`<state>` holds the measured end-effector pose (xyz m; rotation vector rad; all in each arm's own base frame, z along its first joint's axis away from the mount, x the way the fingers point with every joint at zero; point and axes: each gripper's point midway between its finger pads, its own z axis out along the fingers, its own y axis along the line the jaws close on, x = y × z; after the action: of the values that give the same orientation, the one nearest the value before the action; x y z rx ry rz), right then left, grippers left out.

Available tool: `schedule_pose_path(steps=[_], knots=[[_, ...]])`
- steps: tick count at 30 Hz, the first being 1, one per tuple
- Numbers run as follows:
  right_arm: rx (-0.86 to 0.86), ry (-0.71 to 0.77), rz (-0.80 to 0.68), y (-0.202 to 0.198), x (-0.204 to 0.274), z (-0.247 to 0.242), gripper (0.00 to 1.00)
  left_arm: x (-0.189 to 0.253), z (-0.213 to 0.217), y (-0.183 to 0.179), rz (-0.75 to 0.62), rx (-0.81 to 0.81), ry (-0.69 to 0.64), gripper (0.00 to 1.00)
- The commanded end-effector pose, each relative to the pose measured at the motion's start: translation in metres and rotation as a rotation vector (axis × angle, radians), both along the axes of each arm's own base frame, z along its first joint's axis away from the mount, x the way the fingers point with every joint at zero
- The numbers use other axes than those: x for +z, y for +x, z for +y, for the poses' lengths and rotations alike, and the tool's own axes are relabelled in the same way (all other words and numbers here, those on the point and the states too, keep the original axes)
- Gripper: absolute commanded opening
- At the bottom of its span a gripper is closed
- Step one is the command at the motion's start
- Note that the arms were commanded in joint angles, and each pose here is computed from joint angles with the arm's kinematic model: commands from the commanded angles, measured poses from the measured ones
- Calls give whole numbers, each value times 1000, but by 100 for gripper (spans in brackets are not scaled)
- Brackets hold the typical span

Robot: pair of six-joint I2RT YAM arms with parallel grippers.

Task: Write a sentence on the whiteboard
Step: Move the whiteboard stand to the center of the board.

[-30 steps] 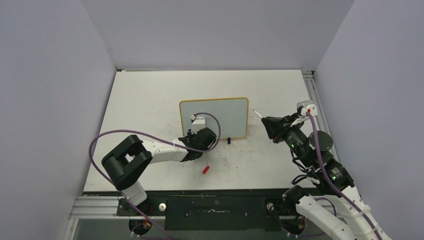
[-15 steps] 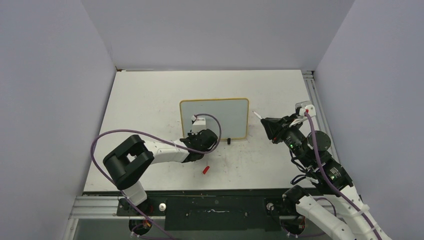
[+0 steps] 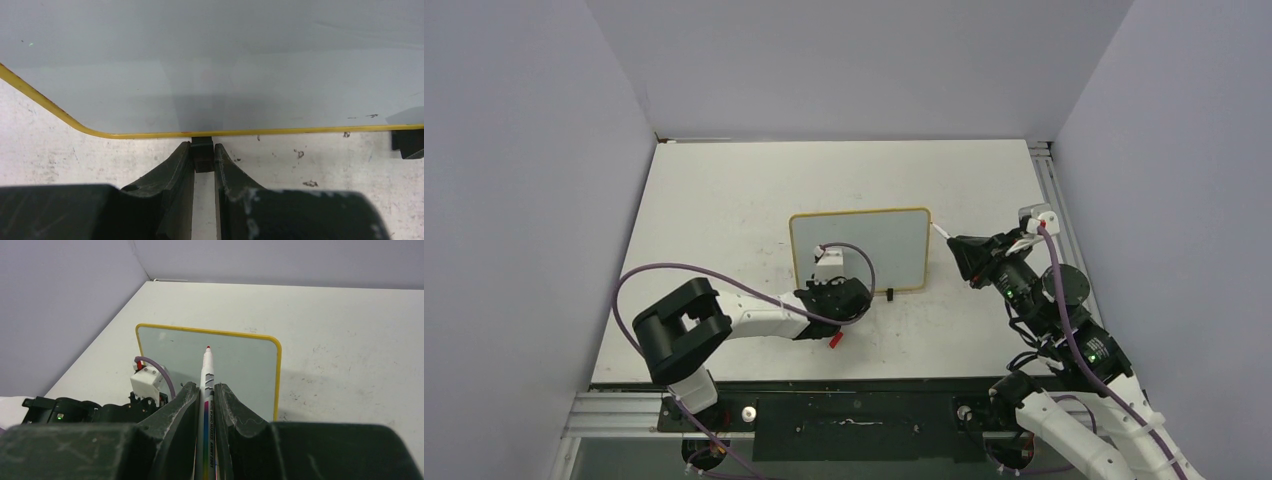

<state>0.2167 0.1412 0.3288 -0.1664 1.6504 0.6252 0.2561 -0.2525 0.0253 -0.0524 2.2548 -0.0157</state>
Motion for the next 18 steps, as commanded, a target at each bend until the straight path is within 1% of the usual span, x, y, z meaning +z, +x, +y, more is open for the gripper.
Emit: schedule_pose_path(steps=[1, 9, 16, 17, 18], knots=[[-17, 40, -41, -1, 14, -3, 5, 27, -16, -7, -42, 37, -83, 0], [-15, 48, -40, -4, 12, -5, 5, 25, -27, -34, -26, 34, -74, 0], [-14, 50, -42, -4, 13, -5, 5, 24, -38, -48, -3, 10, -99, 0], [-14, 52, -43, -5, 14, -5, 5, 25, -39, -49, 0, 7, -102, 1], [-14, 52, -44, -5, 14, -5, 5, 27, -40, -49, 0, 4, -107, 6]])
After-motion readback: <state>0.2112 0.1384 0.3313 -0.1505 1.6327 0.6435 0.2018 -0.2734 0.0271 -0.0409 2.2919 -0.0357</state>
